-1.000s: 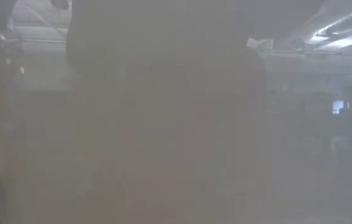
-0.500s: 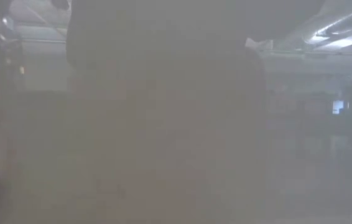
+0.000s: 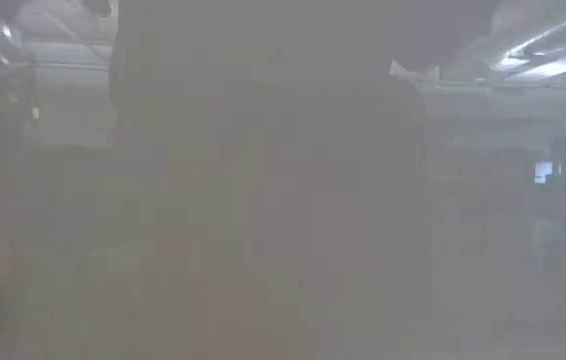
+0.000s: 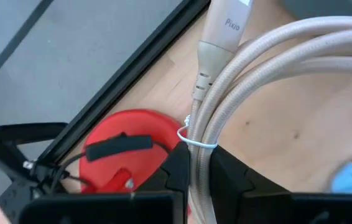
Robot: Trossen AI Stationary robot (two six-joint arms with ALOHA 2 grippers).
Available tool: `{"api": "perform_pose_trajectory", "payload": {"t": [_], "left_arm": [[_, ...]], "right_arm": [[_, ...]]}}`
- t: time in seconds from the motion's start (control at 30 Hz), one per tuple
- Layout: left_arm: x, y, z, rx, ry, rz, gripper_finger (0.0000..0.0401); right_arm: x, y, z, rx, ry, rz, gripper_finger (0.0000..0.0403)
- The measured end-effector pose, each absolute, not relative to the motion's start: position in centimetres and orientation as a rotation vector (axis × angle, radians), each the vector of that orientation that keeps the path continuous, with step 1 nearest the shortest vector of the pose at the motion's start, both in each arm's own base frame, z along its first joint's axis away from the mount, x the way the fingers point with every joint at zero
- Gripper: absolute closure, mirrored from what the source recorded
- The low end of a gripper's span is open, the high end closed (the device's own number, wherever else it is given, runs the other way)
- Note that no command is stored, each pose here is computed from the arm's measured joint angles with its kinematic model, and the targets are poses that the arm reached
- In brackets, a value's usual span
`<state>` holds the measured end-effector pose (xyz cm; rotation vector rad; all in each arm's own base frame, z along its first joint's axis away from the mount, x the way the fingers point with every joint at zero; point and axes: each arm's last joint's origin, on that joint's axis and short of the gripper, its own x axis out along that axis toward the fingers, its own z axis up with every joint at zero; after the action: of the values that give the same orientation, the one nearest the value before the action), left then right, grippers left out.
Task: Pick & Place USB Port
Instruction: Put the top brown hdmi cable into the green bin
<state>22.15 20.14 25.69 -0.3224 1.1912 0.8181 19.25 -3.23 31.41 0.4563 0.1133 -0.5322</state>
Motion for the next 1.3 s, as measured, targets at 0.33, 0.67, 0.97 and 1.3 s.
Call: {"api": "perform_pose_trajectory", "payload": {"t": [0.33,0.67,0.97,1.3], "left_arm": [[21.8,15.2,29.8,-0.31,1.064,0.778,0.0366],[24.9,10.2,33.8,-0.314,0.858,0.661,0.0356],[28.5,8.7,37.9,-0.242,0.723,0.619,0.0363],[32.5,8.5,35.9,-0.203,0.812,0.555,0.0366]], "right_arm": [[21.9,-3.3,29.3,0.758,0.162,-0.502,0.0214],[24.6,-3.7,30.6,1.026,0.017,-0.103,0.0122],[25.7,-3.8,29.7,1.061,0.035,-0.11,0.0105],[25.7,-3.9,29.9,1.042,0.014,-0.105,0.0107]]}}
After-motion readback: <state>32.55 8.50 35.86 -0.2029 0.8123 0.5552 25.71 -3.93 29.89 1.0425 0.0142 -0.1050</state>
